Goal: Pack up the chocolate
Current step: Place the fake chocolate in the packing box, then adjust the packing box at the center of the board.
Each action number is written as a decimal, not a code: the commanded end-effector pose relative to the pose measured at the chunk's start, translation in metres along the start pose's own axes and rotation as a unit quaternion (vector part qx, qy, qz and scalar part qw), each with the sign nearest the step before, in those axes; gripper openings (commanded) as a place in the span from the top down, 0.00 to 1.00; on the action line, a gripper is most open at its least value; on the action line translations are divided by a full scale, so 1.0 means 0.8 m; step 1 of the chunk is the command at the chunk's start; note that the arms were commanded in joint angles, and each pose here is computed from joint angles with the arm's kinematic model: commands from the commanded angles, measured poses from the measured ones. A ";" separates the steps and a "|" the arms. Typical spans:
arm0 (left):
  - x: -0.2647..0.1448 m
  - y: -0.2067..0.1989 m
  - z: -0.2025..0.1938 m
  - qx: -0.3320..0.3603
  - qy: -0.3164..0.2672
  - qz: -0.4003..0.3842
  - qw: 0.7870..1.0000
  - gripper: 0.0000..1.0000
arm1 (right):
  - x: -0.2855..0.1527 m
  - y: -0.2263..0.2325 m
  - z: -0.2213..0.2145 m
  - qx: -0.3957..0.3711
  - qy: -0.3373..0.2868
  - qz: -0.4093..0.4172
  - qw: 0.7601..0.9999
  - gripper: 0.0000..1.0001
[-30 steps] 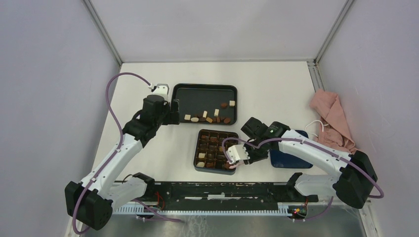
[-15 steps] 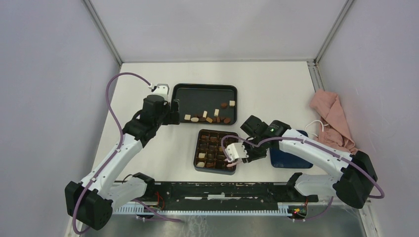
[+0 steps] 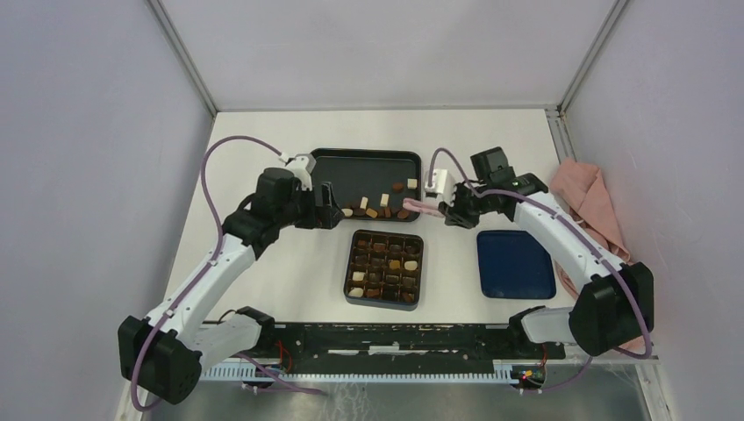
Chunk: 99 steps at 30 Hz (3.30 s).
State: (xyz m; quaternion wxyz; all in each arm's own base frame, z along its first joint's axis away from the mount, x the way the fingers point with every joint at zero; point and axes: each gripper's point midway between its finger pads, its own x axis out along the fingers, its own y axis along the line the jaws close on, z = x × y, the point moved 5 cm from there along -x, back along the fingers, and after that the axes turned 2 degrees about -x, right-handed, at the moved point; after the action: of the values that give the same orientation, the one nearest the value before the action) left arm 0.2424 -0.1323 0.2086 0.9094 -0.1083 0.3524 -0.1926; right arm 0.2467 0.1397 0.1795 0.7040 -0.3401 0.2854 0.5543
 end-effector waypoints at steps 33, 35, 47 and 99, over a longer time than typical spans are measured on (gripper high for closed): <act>0.074 -0.063 -0.127 -0.026 0.129 0.095 0.987 0.50 | 0.009 -0.042 -0.033 0.179 -0.181 0.000 0.967 0.71; 0.078 -0.061 -0.127 -0.023 0.128 0.101 0.986 0.51 | 0.010 -0.042 -0.033 0.179 -0.180 0.002 0.967 0.71; 0.089 -0.051 -0.143 -0.013 0.137 0.113 0.984 0.83 | 0.009 -0.041 -0.034 0.174 -0.180 0.005 0.968 0.71; 0.063 -0.102 -0.115 -0.115 0.060 0.057 0.990 0.98 | 0.001 -0.081 -0.104 0.303 -0.145 -0.093 0.937 0.70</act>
State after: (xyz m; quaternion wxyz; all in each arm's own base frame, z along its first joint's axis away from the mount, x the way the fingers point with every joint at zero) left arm 0.1765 -0.2098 0.1190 0.9007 -0.0298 0.4103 -0.1398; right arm 0.2979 0.0707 0.1417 0.8403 -0.0520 0.2984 0.4495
